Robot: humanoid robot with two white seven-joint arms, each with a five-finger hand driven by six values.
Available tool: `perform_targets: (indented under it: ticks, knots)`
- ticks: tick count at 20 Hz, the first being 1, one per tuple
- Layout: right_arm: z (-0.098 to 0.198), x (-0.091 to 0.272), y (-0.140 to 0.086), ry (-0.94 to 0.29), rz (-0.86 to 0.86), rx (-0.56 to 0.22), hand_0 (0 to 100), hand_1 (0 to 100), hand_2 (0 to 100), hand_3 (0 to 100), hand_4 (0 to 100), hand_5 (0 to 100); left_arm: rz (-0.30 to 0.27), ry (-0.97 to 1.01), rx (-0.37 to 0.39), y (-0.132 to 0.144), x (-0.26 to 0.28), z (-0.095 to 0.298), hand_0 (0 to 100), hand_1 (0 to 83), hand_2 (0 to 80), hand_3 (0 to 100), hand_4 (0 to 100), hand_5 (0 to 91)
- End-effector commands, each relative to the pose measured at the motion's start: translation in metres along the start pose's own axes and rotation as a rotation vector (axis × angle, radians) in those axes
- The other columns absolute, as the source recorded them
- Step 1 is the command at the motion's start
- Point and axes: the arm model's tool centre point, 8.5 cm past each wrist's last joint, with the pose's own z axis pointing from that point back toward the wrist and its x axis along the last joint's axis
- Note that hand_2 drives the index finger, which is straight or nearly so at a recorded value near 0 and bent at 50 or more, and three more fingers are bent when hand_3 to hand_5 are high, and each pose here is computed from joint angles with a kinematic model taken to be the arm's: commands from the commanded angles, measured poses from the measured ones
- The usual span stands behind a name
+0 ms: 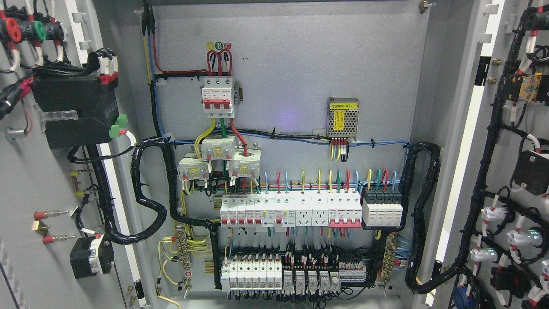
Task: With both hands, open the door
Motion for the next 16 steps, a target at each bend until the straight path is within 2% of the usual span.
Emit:
perform_targets:
  ticks: [1,6,9,16]
  knots:
    - [0.045,0.029,-0.025,-0.009,0.112,-0.036,0,0,0,0,0,0,-0.085,-0.288,-0.019,0.028,0.082,-0.004,0,0.0,0.0,0,3,0.0]
    - [0.061,0.044,-0.033,-0.049,0.165,-0.072,0,0,0,0,0,0,-0.056,-0.417,0.008,0.049,0.109,0.002,0,0.0,0.0,0,3,0.0]
    - [0.07,0.055,-0.041,-0.096,0.22,-0.077,0,0,0,0,0,0,-0.07,-0.476,-0.001,0.049,0.121,0.003,0,0.0,0.0,0,3,0.0]
    - [0.082,0.074,-0.069,-0.082,0.311,-0.064,0,0,0,0,0,0,-0.113,-0.623,-0.015,0.05,0.145,0.008,0,0.0,0.0,0,3,0.0]
